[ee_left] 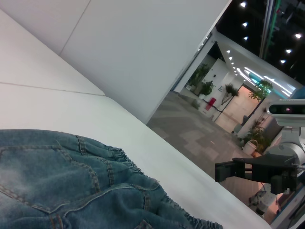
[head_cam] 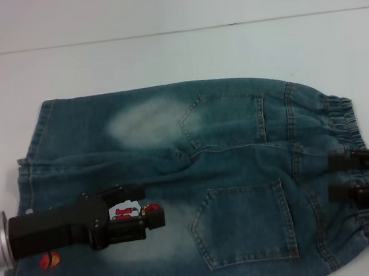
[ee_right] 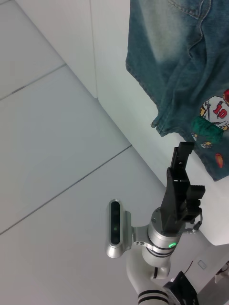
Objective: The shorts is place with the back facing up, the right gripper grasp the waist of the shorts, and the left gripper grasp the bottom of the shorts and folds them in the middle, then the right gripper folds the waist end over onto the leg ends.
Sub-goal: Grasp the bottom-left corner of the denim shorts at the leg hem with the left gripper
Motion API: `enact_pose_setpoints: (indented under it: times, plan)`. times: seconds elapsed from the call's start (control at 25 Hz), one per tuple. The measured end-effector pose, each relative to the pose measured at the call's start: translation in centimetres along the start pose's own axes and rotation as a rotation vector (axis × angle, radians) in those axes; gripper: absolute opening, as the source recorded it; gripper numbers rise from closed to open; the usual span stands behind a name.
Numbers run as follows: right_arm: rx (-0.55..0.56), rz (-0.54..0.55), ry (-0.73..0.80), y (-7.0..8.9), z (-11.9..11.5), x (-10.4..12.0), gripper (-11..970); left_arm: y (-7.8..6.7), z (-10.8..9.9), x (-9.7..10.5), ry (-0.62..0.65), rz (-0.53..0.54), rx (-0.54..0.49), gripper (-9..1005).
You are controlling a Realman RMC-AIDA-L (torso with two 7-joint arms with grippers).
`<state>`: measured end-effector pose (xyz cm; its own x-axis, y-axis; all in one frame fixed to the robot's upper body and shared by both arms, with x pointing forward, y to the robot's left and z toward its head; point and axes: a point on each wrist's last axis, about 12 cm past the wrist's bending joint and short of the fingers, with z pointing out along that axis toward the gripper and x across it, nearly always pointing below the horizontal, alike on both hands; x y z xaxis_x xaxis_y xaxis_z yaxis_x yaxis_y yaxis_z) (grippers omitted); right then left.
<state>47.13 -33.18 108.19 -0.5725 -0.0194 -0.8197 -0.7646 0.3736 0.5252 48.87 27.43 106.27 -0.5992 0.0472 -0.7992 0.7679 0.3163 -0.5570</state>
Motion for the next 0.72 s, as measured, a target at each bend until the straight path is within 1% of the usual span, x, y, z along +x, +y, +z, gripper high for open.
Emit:
enact_pose_setpoints:
  times: [0.72]
  plan:
    - [-0.001,0.001,-0.002,0.02,0.12,0.04,926,0.0,0.0,0.0,0.0,0.0,0.0,906]
